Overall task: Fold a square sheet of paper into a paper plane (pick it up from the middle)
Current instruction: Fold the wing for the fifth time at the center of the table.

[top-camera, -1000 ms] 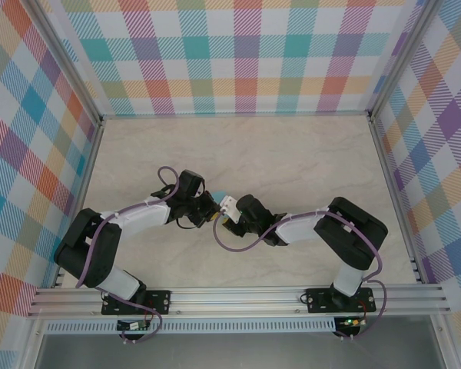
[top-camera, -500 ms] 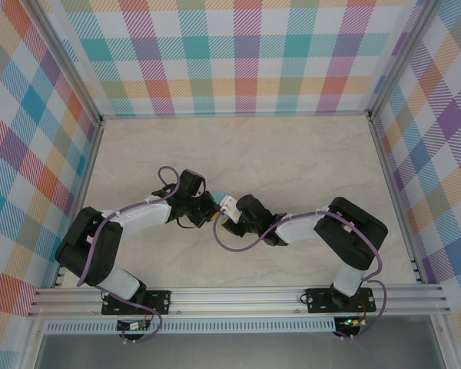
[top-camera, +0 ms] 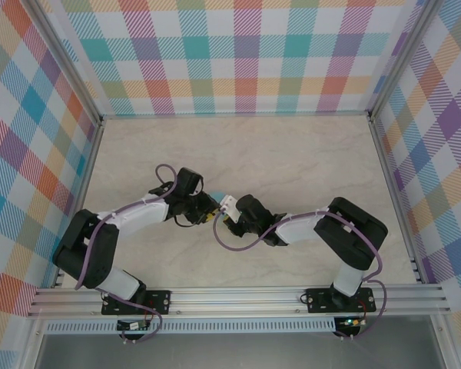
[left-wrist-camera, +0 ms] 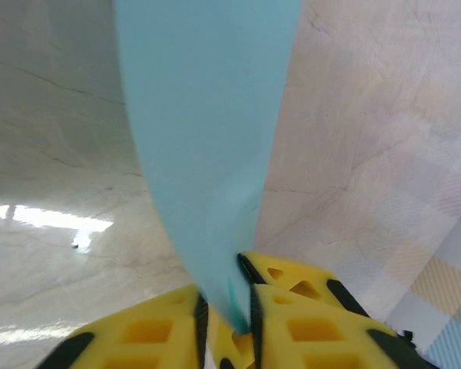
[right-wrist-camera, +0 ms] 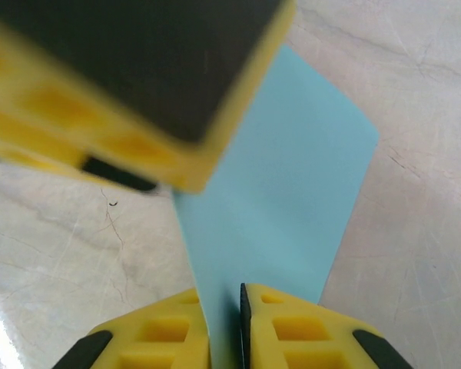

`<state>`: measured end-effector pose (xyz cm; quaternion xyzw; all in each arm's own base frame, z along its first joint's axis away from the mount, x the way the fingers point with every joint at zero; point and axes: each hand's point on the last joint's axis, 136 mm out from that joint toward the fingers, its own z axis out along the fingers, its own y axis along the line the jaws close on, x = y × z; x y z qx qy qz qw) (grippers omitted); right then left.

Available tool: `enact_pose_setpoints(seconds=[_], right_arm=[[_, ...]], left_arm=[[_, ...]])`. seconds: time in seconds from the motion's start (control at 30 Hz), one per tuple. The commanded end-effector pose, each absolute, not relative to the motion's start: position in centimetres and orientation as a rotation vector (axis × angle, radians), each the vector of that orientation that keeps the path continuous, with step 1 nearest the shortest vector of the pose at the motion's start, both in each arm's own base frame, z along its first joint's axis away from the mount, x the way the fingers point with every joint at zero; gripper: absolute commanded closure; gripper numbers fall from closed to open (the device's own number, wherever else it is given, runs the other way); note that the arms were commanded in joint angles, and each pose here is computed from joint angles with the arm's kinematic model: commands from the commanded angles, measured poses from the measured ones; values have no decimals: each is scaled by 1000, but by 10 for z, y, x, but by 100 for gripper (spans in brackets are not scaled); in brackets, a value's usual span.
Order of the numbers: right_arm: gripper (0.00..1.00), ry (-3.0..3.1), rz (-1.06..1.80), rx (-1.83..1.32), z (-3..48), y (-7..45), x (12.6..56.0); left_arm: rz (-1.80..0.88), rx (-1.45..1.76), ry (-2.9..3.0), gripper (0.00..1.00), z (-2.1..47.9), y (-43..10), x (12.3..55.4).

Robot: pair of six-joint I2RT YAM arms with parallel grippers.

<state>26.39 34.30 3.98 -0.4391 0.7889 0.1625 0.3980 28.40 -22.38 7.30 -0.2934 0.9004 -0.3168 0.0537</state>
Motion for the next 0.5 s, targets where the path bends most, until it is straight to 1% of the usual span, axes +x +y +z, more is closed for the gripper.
enact_pose_setpoints(seconds=[0.0,0.13,0.23,0.33,0.47], right_arm=[[85,2049,516,-1050,45,351,263],[85,2127,637,-970,46,351,263],[85,2174,723,-903,48,350,263],[85,2233,820,-820,49,349,265],[85,2303,953,-693,48,344,269]], left_arm=[[-902,-911,2678,69,94,-196,293],[-893,-948,2620,63,100,-174,295],[-932,-941,2575,59,100,-171,294],[-1006,-921,2520,59,99,-174,293],[-1085,-884,2475,64,96,-179,288]])
